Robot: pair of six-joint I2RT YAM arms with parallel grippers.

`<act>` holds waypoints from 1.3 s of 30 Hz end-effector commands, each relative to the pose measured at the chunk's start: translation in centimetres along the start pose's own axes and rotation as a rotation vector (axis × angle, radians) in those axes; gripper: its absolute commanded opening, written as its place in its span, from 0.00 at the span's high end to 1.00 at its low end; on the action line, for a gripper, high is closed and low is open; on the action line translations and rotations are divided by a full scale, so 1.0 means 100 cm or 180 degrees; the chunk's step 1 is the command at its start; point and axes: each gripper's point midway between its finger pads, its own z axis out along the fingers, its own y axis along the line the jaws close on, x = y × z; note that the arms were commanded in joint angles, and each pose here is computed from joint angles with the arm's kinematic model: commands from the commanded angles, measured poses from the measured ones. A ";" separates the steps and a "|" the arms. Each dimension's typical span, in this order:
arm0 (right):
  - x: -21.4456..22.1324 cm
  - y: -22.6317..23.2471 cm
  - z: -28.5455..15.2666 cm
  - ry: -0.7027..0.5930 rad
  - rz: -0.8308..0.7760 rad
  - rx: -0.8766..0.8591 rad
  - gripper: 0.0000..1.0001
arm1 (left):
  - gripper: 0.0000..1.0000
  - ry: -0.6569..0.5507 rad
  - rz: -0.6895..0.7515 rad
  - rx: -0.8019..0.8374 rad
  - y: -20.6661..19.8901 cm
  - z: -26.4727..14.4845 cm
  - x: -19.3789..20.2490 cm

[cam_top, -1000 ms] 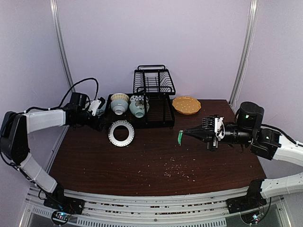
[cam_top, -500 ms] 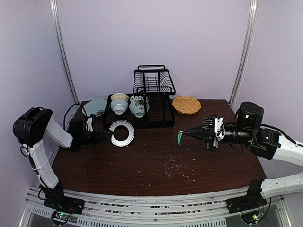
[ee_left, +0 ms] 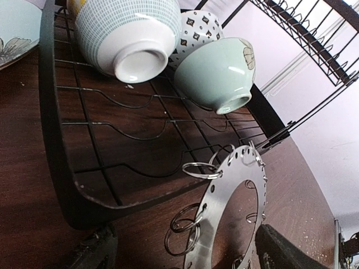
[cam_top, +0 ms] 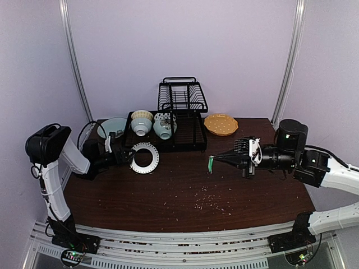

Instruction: Put the keys on the keyring

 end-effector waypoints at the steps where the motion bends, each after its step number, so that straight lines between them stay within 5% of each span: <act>1: -0.009 -0.008 -0.001 -0.0048 -0.0052 0.0055 1.00 | 0.17 -0.0006 0.0149 0.0246 -0.013 0.013 -0.005; 10: -0.009 -0.009 -0.002 -0.0017 -0.0062 0.0059 1.00 | 0.36 0.0142 0.0186 0.0443 -0.022 0.023 0.010; 19: -0.008 -0.009 -0.004 0.0007 -0.0056 0.0070 1.00 | 1.00 0.0013 0.0299 0.0627 -0.044 0.013 -0.002; 27: -0.010 -0.011 -0.004 0.0017 -0.0089 0.0078 1.00 | 1.00 -0.0077 0.0394 0.0930 -0.103 -0.023 -0.012; 34: -0.017 -0.033 -0.006 0.0232 -0.0207 0.0257 1.00 | 1.00 0.0801 0.1396 0.0727 -0.198 -0.032 -0.005; 39: -0.014 -0.055 -0.008 0.0499 -0.0359 0.0529 1.00 | 1.00 0.1232 0.1553 0.0939 -0.267 -0.070 -0.012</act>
